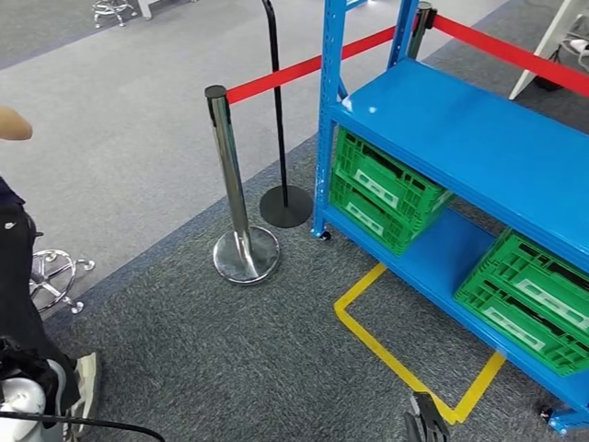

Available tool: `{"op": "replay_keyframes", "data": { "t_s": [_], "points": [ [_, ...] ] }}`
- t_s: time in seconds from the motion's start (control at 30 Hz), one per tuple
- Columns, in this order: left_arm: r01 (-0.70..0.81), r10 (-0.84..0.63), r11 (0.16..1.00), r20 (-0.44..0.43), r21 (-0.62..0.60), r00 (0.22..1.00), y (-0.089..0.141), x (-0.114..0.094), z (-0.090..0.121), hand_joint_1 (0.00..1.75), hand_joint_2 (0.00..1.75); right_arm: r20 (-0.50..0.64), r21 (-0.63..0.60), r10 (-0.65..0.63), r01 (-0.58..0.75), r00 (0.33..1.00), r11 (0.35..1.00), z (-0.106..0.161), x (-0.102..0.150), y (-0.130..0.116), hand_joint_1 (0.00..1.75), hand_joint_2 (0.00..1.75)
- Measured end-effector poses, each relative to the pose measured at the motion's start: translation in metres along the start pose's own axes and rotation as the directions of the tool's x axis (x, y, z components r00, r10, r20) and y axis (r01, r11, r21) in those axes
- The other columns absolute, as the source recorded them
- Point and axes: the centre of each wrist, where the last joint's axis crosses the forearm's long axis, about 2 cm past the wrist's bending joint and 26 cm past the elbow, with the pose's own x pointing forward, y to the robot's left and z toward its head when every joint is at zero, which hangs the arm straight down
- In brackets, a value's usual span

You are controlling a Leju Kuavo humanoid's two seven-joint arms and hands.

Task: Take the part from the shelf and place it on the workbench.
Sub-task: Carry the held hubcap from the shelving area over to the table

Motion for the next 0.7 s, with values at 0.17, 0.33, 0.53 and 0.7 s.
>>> {"op": "replay_keyframes", "data": {
  "t_s": [0.17,0.33,0.53,0.7],
  "points": [
    [-0.07,0.07,0.998,0.034,-0.005,0.997,-0.016,-0.003,-0.015,1.75,1.75,-0.01,0.011,-0.033,0.033,0.999,0.999,-0.001,0.019,0.003,0.0,0.0],
    [-0.114,0.115,0.993,0.046,-0.015,0.992,-0.035,-0.007,-0.024,1.75,1.75,-0.027,0.018,-0.045,0.046,0.999,0.999,-0.002,0.032,0.004,0.0,0.0],
    [-0.153,0.154,0.988,0.062,-0.019,0.986,-0.058,-0.008,-0.037,1.75,1.75,-0.045,0.019,-0.069,0.07,0.997,0.997,-0.002,0.045,0.005,0.0,0.0],
    [-0.153,0.153,0.988,0.051,-0.022,0.987,-0.06,-0.009,-0.035,1.75,1.75,-0.062,0.019,-0.055,0.056,0.997,0.998,-0.002,0.042,0.004,0.0,0.0]
  ]
}}
